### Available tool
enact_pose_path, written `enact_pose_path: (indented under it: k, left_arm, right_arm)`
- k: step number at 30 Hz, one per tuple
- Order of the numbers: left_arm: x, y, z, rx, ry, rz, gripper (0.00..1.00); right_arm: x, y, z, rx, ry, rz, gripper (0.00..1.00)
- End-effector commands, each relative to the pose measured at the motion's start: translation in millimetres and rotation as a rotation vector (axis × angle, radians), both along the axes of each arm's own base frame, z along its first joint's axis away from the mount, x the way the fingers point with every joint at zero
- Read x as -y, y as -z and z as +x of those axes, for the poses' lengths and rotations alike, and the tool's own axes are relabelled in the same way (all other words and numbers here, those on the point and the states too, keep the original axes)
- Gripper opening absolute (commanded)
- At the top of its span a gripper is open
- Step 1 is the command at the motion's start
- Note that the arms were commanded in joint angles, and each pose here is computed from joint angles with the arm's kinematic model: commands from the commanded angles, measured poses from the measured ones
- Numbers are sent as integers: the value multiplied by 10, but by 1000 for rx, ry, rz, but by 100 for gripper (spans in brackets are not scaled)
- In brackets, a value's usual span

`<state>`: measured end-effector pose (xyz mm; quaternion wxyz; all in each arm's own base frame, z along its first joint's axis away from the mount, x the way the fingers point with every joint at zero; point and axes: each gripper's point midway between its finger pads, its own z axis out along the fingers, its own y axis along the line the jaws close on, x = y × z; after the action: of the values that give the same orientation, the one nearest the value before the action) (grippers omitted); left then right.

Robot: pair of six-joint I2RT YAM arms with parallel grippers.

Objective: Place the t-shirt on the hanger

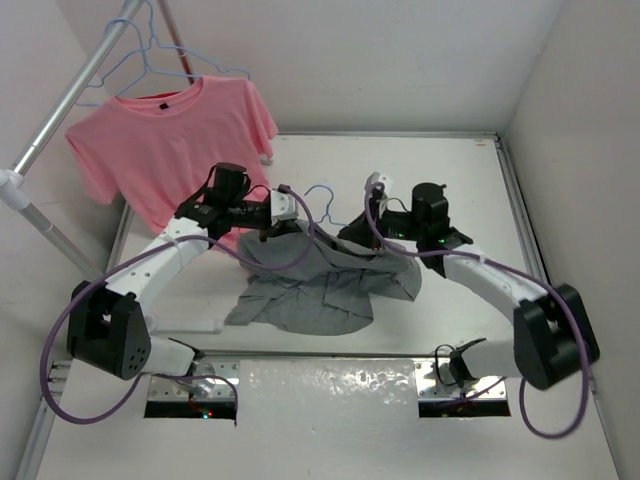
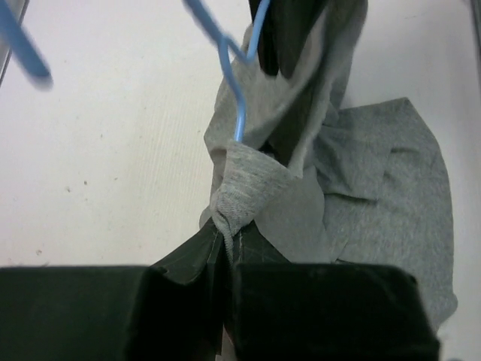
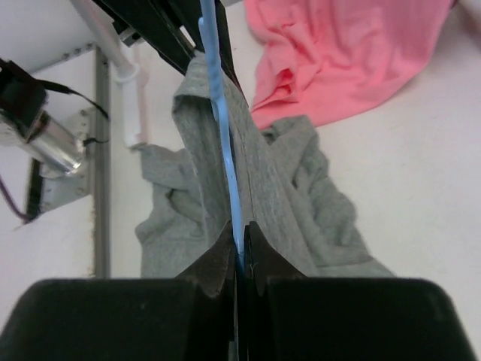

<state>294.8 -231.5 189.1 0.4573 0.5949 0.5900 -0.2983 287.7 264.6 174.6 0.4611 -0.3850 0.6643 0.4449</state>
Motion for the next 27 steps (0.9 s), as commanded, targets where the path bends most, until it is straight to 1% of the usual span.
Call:
enact_pose_path:
  k: [1, 2, 4, 7, 9, 11, 14, 15, 17, 18, 19, 20, 21, 23, 24, 26, 27]
  left_arm:
    - [-297, -34, -93, 3, 15, 55, 0]
    - [-344, -60, -73, 9, 5, 52, 0]
    - [-463, -122, -3, 39, -35, 54, 0]
    - [-518, -163, 28, 62, -60, 72, 1]
    - [-523, -201, 32, 74, -60, 71, 6]
    - [-538, -224, 36, 80, -67, 73, 13]
    - [-588, -318, 54, 93, -84, 71, 19]
    - [-609, -362, 76, 101, -94, 68, 19]
    - [-624, -435, 91, 109, -108, 62, 15]
    - [-624, -467, 102, 112, -116, 58, 14]
    - [-627, -519, 120, 120, -121, 54, 16]
    - [-629, -534, 116, 108, -127, 51, 19]
    - [-630, -572, 111, 109, -128, 46, 25]
    - [-630, -634, 97, 101, -133, 35, 33]
    - [-630, -664, 100, 103, -143, 28, 44]
    - [-645, -625, 158, 74, -196, 11, 52]
    - [-654, -616, 181, 75, -216, 6, 56]
  right_arm:
    - [319, -351, 223, 181, 165, -85, 0]
    - [378, -424, 170, 223, 169, -111, 0]
    - [458, -532, 187, 260, 211, -134, 0]
    - [500, -687, 119, 288, 210, -150, 0]
    - [546, -736, 68, 301, 212, -173, 0]
    - [590, -785, 38, 313, 219, -194, 0]
    - [629, -982, -14, 341, 235, -186, 0]
    - [633, -1035, -23, 347, 239, -179, 0]
    - [636, -1134, -46, 356, 242, -166, 0]
    - [635, -1178, -51, 358, 242, -165, 0]
    - [649, -1155, -61, 346, 241, -179, 0]
    - [664, -1155, -53, 344, 250, -188, 0]
    - [675, -1201, -45, 352, 257, -191, 0]
    - [711, -1228, -44, 352, 270, -207, 0]
    - [718, -1315, -40, 366, 277, -206, 0]
    - [746, -1374, -51, 365, 288, -214, 0]
    - [758, -1476, -51, 383, 296, -210, 0]
